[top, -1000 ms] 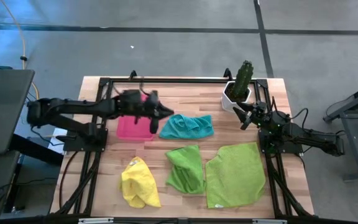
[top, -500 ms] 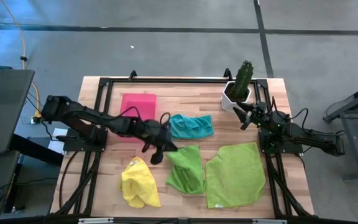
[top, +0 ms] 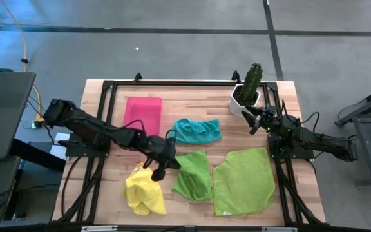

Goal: Roll microfiber towels into tight, uniform cylinder then place into a basket
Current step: Adjust the yellow microfiber cloth

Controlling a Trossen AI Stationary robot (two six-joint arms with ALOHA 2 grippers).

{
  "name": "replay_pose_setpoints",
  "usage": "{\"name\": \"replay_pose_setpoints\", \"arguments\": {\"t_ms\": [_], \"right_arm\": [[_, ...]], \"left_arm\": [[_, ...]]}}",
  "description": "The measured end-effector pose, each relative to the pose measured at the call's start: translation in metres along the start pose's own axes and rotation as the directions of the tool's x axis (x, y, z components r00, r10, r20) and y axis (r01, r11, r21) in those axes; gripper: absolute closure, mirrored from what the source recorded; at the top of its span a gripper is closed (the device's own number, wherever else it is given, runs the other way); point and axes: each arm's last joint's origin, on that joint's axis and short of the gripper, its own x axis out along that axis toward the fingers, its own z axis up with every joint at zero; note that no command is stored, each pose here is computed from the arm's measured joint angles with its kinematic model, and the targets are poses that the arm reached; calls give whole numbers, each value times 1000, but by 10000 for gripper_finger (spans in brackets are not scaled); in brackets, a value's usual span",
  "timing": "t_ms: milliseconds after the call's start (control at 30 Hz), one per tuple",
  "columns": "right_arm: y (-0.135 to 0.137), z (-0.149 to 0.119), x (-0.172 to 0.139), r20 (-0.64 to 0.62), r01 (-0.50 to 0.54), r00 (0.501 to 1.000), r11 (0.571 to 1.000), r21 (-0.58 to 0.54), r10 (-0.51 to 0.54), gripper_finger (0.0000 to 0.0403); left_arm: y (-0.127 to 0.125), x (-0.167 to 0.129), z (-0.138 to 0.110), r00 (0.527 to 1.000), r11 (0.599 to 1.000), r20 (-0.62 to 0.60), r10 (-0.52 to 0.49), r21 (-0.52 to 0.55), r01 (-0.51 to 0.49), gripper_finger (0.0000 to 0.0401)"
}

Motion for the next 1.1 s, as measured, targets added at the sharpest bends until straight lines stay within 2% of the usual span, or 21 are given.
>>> {"name": "replay_pose_setpoints", "arguments": {"t_ms": [133,233,300,500,667,800,867,1033,1100], "right_arm": [[0,0,0,0,0,1000,1000,0,0,199],[0,0,0,5,-1,1000,1000,2,1,199],[0,1,0,11,-4,1000,1000,4,4,199],[0,0,0,3,-1,1000,1000,9,1,199],[0,0,0,3,-1,1000,1000,9,1,199],[0,0,0,3,-1,1000,1000,9,1,199],[0,0,0,3,-1,1000,1000,9,1,199],[0,0,0,3,-1,1000,1000,9,1,199],[0,0,0,3,-1,1000,1000,9,1,199]], "left_arm": [[-12,6,-12,997,999,-74,20,-36,-22,371],[-18,11,-23,986,992,-148,79,-88,-92,371],[-20,10,-29,975,977,-194,111,-161,-143,371],[-34,3,-56,895,873,-422,146,-371,-317,371],[-57,-4,-75,834,789,-530,153,-443,-426,371],[-76,-9,-86,812,753,-567,141,-471,-459,371],[-84,-11,-90,807,757,-575,134,-467,-457,371],[-101,-15,-99,801,796,-588,116,-427,-429,371],[-103,-18,-103,779,789,-613,132,-411,-457,371]]}}
